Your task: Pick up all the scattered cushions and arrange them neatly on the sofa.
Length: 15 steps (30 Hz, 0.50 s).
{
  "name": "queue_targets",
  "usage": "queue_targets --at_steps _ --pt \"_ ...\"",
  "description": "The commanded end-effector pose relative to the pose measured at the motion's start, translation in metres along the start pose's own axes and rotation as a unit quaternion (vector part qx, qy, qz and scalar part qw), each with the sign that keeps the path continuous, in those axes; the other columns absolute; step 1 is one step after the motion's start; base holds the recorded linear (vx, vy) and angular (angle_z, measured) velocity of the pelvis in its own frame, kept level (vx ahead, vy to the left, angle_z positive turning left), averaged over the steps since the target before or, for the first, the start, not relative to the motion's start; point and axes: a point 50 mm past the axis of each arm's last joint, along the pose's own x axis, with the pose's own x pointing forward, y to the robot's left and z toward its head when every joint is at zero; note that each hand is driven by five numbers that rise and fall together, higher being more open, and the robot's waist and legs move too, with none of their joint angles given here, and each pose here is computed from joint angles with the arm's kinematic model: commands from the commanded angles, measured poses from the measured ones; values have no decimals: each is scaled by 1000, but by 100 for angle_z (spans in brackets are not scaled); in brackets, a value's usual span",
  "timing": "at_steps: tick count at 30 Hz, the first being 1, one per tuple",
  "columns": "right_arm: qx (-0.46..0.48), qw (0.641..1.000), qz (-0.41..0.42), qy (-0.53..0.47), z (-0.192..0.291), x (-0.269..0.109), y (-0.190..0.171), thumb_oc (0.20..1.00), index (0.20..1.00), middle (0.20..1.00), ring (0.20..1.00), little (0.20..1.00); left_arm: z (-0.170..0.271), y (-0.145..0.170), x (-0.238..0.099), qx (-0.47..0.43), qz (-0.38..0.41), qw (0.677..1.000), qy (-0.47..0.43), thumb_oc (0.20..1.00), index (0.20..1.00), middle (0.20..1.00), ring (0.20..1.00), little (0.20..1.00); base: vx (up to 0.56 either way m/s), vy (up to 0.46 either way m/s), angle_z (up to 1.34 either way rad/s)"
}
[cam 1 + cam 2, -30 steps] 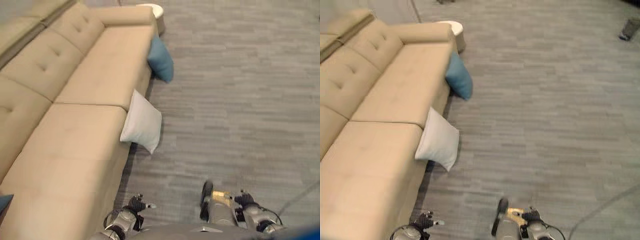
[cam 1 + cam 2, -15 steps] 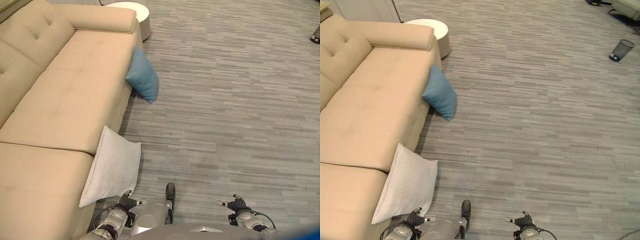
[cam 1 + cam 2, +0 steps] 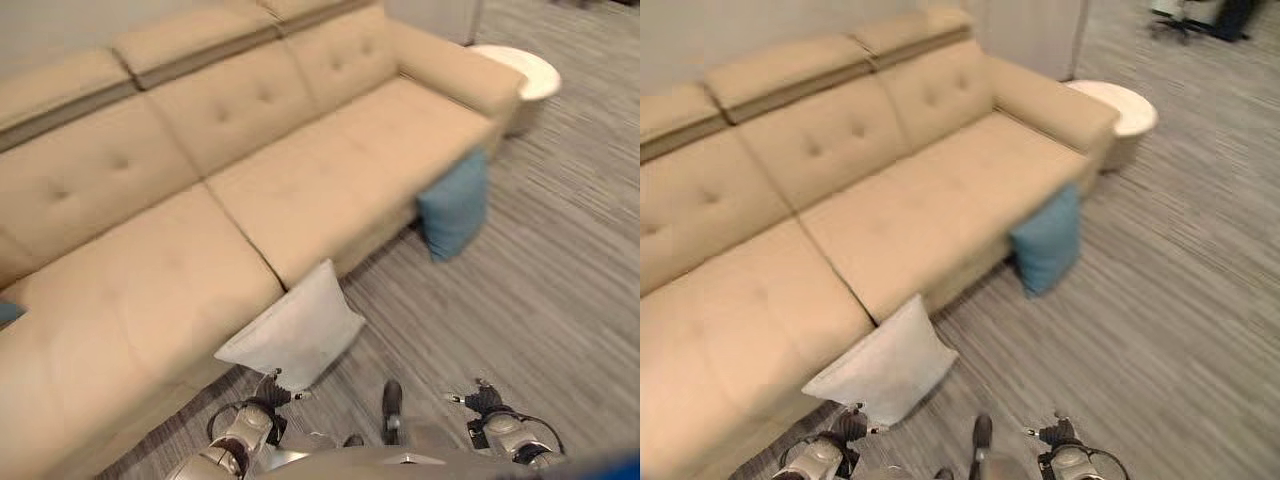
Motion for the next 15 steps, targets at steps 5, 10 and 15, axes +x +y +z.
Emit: queue_targets --at_steps 5,10,15 --pt "-19 1000 0 0 -10 -2 -1 1000 1000 1000 1000 1000 3 -10 0 -6 -10 1000 -1 1000 1000 1000 1000 1000 -73 -113 102" --pt "-2 1000 2 15 -16 -4 2 1000 1000 1000 1000 1000 9 -8 1 1 -10 1000 -12 1000 1000 1000 1000 1000 -21 -7 107" --pt "-26 999 28 5 -13 -7 18 1000 1000 1000 1000 1000 -16 -6 -3 -15 -8 999 31 1000 1000 1000 1000 1000 132 163 54"
